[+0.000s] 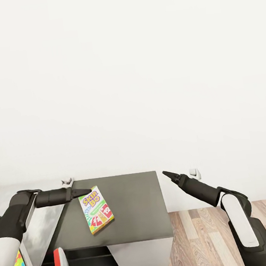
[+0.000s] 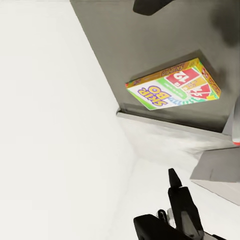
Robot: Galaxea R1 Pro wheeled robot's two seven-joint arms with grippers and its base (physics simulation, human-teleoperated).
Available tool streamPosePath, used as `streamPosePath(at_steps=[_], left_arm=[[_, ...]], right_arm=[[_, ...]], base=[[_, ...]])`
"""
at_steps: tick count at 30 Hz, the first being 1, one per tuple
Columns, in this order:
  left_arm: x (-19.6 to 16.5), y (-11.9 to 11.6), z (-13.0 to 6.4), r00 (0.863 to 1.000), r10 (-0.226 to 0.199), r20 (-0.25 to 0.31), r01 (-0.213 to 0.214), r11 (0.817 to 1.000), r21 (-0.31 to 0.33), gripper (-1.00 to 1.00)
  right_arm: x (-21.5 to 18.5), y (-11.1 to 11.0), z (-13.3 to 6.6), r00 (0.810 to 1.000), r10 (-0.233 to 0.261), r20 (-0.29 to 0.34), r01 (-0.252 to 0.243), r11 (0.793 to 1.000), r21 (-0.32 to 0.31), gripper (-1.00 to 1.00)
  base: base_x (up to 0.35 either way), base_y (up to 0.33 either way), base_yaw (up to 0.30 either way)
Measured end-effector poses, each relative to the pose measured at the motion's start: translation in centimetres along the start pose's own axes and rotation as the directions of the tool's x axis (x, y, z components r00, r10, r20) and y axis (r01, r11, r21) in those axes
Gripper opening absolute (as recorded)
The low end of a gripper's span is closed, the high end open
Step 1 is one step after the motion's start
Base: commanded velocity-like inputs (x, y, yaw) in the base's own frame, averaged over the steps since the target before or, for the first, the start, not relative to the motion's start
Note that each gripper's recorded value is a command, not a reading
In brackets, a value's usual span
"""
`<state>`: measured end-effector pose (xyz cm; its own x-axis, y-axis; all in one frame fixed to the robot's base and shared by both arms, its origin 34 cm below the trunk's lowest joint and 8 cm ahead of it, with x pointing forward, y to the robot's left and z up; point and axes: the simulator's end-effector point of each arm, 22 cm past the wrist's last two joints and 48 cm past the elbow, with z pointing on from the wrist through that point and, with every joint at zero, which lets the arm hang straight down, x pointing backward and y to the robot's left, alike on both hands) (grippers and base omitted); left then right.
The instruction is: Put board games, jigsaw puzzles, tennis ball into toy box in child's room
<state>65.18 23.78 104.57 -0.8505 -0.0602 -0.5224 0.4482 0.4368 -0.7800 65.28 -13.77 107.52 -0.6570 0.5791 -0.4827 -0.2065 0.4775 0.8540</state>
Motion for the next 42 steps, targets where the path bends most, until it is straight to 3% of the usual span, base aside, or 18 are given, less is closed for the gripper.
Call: streamPosePath(at_steps=[4,7,11,20,25,26,28,34,42], left_arm=[[-0.1,2.2,-0.2,1.0,-0.005,0.005,0.005,0.995,-0.098,1.0],[-0.1,4.6,-0.7,1.0,-0.014,0.012,0.016,0.98,-0.199,1.0],[-0.1,6.1,-1.2,1.0,-0.019,0.015,0.022,0.963,-0.27,1.0],[-0.8,8.0,-2.6,0.998,-0.024,0.055,0.042,0.936,-0.348,1.0],[-1.1,9.7,-3.6,0.997,-0.026,0.074,0.055,0.904,-0.423,1.0],[-1.0,10.7,-4.1,0.997,-0.027,0.077,0.06,0.882,-0.467,1.0],[-1.0,11.0,-4.3,0.997,-0.027,0.078,0.062,0.873,-0.483,1.0],[-0.9,11.7,-3.6,0.996,-0.031,0.078,0.067,0.855,-0.515,1.0],[-0.5,13.0,-2.4,0.996,-0.037,0.077,0.075,0.811,-0.581,1.0]], right_arm=[[0.0,-0.2,0.0,1.0,-0.002,0.001,0.002,1.0,0.005,1.0],[-0.1,-0.3,0.0,1.0,-0.005,0.003,0.005,1.0,0.011,1.0],[-0.3,-0.5,-0.2,1.0,-0.001,0.011,0.001,1.0,0.014,1.0],[-0.6,-0.5,-0.3,1.0,0.005,0.019,-0.005,1.0,0.012,1.0],[-0.6,-0.6,-0.3,1.0,0.006,0.021,-0.006,1.0,0.014,1.0],[-0.6,-0.6,-0.3,1.0,0.006,0.021,-0.006,1.0,0.012,1.0],[-0.6,-0.5,-0.3,1.0,0.006,0.021,-0.006,1.0,0.012,1.0],[-0.6,-0.5,-0.3,1.0,0.006,0.02,-0.006,1.0,0.01,1.0],[-0.5,-0.8,-0.3,1.0,-0.002,0.018,0.001,1.0,0.028,1.0]], base=[[0.0,0.0,-0.009],[0.0,0.0,-0.002],[0.0,0.0,0.0],[0.0,0.0,0.0],[0.0,0.0,0.0],[0.0,0.0,0.0],[0.0,0.0,0.0],[0.0,0.0,0.0],[0.0,0.0,0.0]])
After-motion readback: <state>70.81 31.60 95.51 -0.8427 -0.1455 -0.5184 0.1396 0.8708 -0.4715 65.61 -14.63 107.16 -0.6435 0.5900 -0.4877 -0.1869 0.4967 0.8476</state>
